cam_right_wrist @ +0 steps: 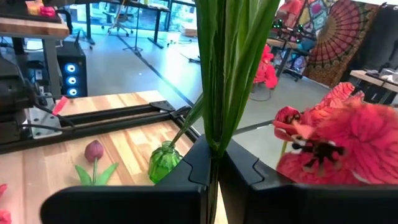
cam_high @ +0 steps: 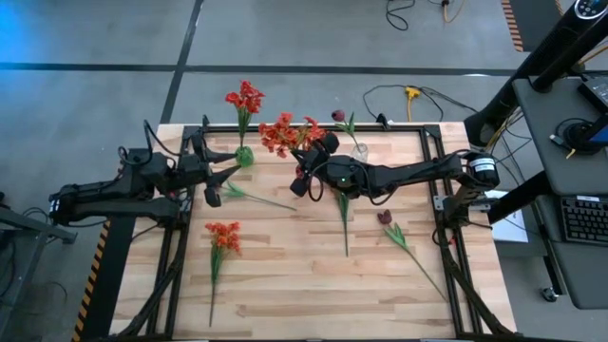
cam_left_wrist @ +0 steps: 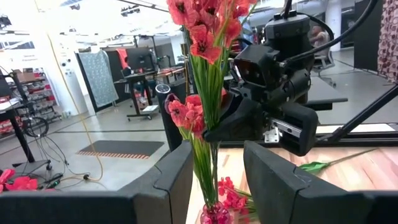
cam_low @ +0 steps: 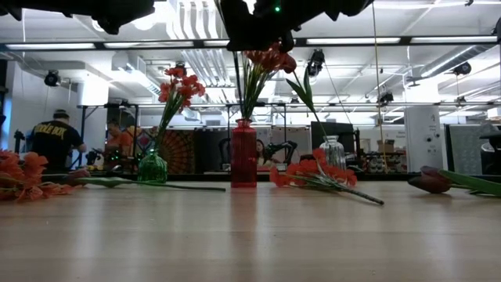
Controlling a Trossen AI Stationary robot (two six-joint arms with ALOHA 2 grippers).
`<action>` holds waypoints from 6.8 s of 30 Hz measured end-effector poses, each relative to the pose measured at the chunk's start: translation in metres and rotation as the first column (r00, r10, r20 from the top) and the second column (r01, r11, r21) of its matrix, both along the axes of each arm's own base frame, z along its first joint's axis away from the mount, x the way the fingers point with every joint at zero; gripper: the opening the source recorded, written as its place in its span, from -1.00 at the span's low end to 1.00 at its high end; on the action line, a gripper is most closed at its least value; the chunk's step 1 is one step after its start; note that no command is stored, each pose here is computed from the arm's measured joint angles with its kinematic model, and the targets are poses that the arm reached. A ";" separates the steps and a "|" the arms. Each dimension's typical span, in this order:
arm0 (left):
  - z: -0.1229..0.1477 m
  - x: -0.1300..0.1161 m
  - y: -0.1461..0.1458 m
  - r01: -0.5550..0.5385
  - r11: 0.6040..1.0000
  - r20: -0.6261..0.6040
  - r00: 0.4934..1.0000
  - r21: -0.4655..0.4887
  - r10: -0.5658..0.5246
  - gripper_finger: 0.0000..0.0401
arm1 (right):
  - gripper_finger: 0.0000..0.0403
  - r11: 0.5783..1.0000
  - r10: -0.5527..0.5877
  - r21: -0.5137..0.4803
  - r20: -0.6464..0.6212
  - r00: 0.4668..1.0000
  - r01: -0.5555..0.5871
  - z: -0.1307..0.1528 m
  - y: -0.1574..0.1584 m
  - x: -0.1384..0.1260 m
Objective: Sort flowers into vase by color
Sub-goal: Put the top orange flowers into the red vase
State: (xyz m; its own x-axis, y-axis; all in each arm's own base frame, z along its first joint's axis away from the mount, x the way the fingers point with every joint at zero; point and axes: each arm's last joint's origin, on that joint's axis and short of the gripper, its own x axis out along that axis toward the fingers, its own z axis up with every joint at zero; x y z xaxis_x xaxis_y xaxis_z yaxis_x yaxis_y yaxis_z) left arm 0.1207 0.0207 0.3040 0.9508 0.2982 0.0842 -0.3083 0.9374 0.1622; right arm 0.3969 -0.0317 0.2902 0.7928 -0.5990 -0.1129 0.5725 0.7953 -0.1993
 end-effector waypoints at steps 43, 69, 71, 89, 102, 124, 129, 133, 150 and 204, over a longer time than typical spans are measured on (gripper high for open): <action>0.000 0.001 0.000 -0.002 1.000 -0.006 1.000 0.010 0.002 -0.38 | -0.94 1.000 -0.015 0.010 -0.016 1.000 0.015 -0.026 -0.006 0.009; -0.005 0.009 0.001 -0.001 1.000 -0.052 0.999 0.013 0.002 -0.38 | -0.93 1.000 -0.014 0.013 -0.031 0.999 0.014 -0.025 -0.005 0.008; -0.006 0.011 0.001 -0.002 1.000 -0.062 0.998 0.014 0.002 -0.38 | -0.90 1.000 -0.015 0.022 -0.034 0.999 0.016 -0.026 -0.005 0.008; -0.011 0.021 0.003 -0.001 1.000 -0.093 0.996 0.011 0.002 -0.38 | -0.18 0.999 0.007 0.046 -0.026 1.000 -0.006 -0.018 0.006 0.004; -0.019 0.042 0.005 0.002 0.999 -0.156 0.988 0.041 0.004 -0.38 | -0.07 0.997 0.036 0.075 -0.095 0.995 -0.028 -0.004 0.019 0.002; -0.034 0.098 0.008 0.157 0.986 -0.068 0.986 0.052 -0.153 -0.23 | -0.07 0.998 0.045 0.059 -0.161 0.986 -0.036 -0.001 0.022 0.002; -0.032 0.108 0.011 0.150 0.988 -0.058 0.987 0.043 -0.147 0.01 | -0.07 0.998 0.046 0.054 -0.164 0.985 -0.037 -0.001 0.022 0.002; -0.029 0.118 0.012 0.147 0.987 -0.038 0.989 0.066 -0.145 0.13 | -0.07 0.998 0.046 0.053 -0.164 0.985 -0.038 -0.001 0.022 0.002; -0.023 0.138 0.015 0.147 0.986 -0.060 0.988 0.082 -0.142 -0.47 | -0.07 0.998 0.048 0.042 -0.174 0.984 -0.041 -0.002 0.022 0.002; -0.024 0.136 0.017 0.116 0.991 -0.074 0.991 0.068 -0.111 -0.94 | 0.28 0.997 0.081 0.019 -0.243 0.967 -0.079 0.016 0.045 0.000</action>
